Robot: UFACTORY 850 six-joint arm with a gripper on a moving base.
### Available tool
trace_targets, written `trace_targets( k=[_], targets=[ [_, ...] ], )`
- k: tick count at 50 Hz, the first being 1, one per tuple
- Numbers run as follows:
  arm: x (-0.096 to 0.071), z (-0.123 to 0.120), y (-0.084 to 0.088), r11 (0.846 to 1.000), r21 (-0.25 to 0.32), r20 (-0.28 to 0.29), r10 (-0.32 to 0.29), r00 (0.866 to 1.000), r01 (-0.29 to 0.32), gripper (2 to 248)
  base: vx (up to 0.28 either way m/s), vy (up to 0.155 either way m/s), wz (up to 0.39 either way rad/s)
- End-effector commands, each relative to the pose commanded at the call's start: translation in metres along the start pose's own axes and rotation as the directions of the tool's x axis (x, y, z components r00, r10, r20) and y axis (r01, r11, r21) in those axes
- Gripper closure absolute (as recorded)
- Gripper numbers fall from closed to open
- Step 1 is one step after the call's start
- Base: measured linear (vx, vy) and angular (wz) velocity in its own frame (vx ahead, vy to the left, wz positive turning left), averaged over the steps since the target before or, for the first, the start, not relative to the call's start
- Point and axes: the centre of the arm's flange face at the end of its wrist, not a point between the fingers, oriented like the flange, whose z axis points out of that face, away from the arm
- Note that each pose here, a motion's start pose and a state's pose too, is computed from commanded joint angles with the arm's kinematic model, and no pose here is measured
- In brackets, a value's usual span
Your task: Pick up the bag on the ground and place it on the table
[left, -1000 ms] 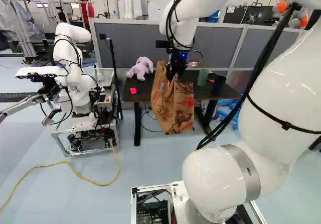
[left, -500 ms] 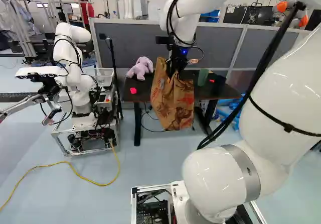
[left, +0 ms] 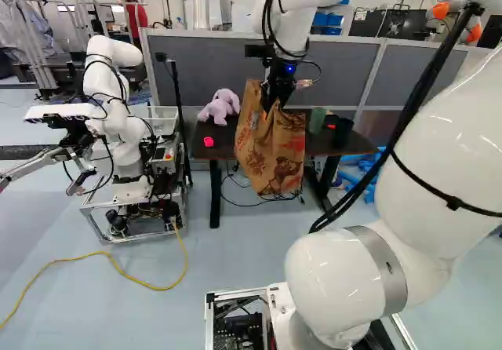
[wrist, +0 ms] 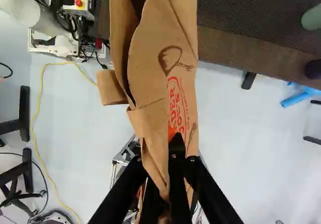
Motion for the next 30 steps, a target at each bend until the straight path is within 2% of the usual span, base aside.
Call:
trace_targets(
  k=[17, 30],
  targets=[
    [0.011, -0.012, 0.005, 1.000, 0.002, 0.016, 0.009, 1.000, -0.009, 229, 0.000, 0.000, 0.000],
    [0.011, -0.012, 0.005, 1.000, 0.002, 0.016, 0.009, 1.000, -0.009, 229, 0.083, -0.002, -0.008]
  ],
)
